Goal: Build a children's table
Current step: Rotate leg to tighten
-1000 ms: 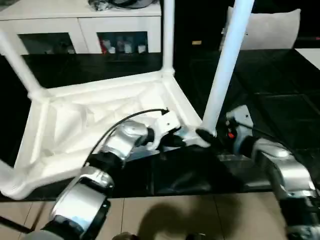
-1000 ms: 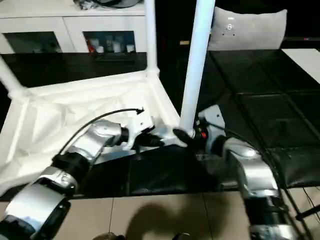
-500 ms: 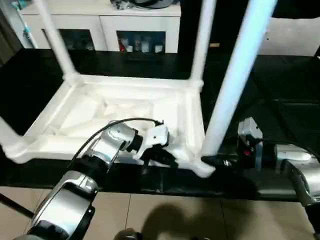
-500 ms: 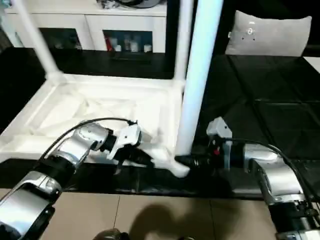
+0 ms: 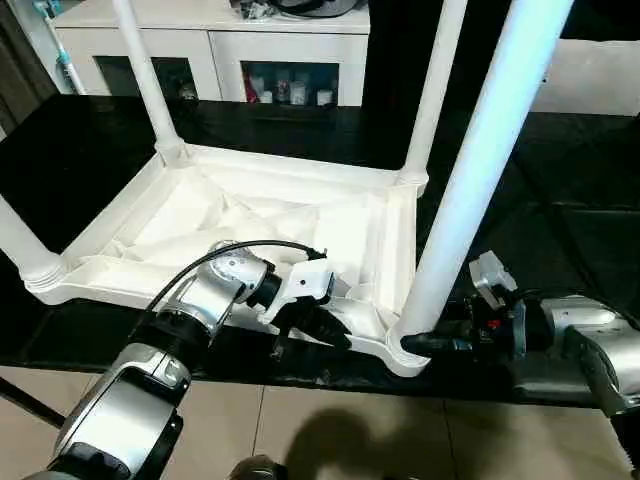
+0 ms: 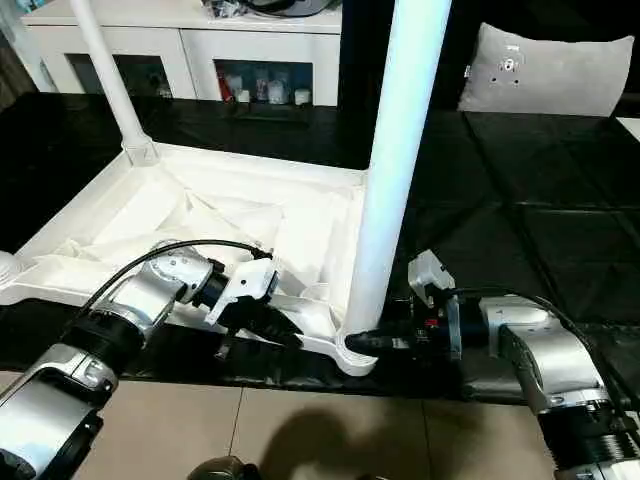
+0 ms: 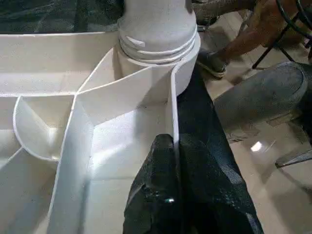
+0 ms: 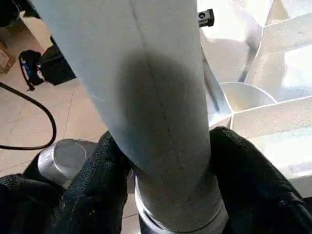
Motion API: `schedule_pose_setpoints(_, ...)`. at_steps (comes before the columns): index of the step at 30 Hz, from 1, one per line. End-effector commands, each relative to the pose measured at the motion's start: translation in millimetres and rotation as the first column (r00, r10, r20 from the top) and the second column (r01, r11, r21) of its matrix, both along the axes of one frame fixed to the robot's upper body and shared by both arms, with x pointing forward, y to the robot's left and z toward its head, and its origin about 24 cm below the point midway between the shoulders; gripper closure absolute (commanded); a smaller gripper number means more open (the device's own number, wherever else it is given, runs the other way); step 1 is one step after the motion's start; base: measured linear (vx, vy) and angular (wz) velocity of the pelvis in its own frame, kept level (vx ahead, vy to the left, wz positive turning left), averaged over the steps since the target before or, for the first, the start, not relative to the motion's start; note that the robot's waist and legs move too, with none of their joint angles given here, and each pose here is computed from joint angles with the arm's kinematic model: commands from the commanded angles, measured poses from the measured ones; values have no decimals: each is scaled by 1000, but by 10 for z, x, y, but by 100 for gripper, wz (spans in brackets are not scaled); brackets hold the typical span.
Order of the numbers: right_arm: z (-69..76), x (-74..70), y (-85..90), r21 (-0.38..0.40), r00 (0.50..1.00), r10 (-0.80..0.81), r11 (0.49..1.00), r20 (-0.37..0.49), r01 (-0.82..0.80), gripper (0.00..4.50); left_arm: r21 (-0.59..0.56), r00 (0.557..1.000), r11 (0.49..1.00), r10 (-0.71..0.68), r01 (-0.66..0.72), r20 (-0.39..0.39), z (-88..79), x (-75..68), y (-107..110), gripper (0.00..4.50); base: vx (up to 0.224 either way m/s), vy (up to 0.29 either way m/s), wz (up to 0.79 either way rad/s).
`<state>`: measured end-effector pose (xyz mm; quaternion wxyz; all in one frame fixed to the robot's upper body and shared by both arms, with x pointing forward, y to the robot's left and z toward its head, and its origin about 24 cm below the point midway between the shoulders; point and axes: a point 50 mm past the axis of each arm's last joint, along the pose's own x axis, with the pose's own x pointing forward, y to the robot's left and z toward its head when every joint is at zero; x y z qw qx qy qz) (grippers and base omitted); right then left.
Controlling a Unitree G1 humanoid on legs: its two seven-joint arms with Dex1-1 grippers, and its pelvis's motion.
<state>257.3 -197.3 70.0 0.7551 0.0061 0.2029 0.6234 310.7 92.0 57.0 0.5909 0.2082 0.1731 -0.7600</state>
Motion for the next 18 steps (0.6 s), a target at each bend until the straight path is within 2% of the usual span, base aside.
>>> schedule_pose_setpoints(1, 27, -36, 32, 12, 999, 48, 999, -16, -48, 226, -19, 997, 997, -71, 72, 44, 117, -2, -85, 450, 0, 0, 0)
schedule_pose_setpoints(6, 13, -69, 58, 36, 998, 46, 998, -33, -44, 239, -30, 999, 999, -39, 40, 33, 112, 15, -93, 450, 0, 0, 0)
schedule_pose_setpoints(10, 4, -75, 107, 69, 999, -21, 997, -45, 24, 241, -64, 998, 996, 58, -55, 38, 128, 75, -151, 450, 0, 0, 0)
schedule_pose_setpoints(11, -23, -22, 152, 61, 992, -122, 990, -38, 124, 241, -89, 989, 986, 144, -140, 43, 149, 135, -211, 450, 0, 0, 0)
schedule_pose_setpoints(12, -23, -22, 152, 61, 992, -122, 990, -38, 124, 241, -89, 989, 986, 144, -140, 43, 149, 135, -211, 450, 0, 0, 0)
schedule_pose_setpoints(13, -79, 80, 201, 6, 968, -250, 968, -12, 250, 242, -107, 974, 970, 222, -218, 32, 165, 183, -278, 450, 0, 0, 0)
schedule_pose_setpoints(14, -79, 80, 201, 6, 968, -250, 968, -12, 250, 243, -107, 974, 970, 222, -218, 32, 165, 183, -278, 450, 0, 0, 0)
schedule_pose_setpoints(15, -130, 174, 250, -43, 934, -357, 933, 6, 357, 243, -119, 958, 952, 287, -283, 17, 175, 217, -348, 450, 0, 0, 0)
schedule_pose_setpoints(18, -170, 274, 312, -76, 882, -470, 879, 18, 470, 246, -129, 936, 928, 353, -350, -2, 180, 246, -434, 450, 0, 0, 0)
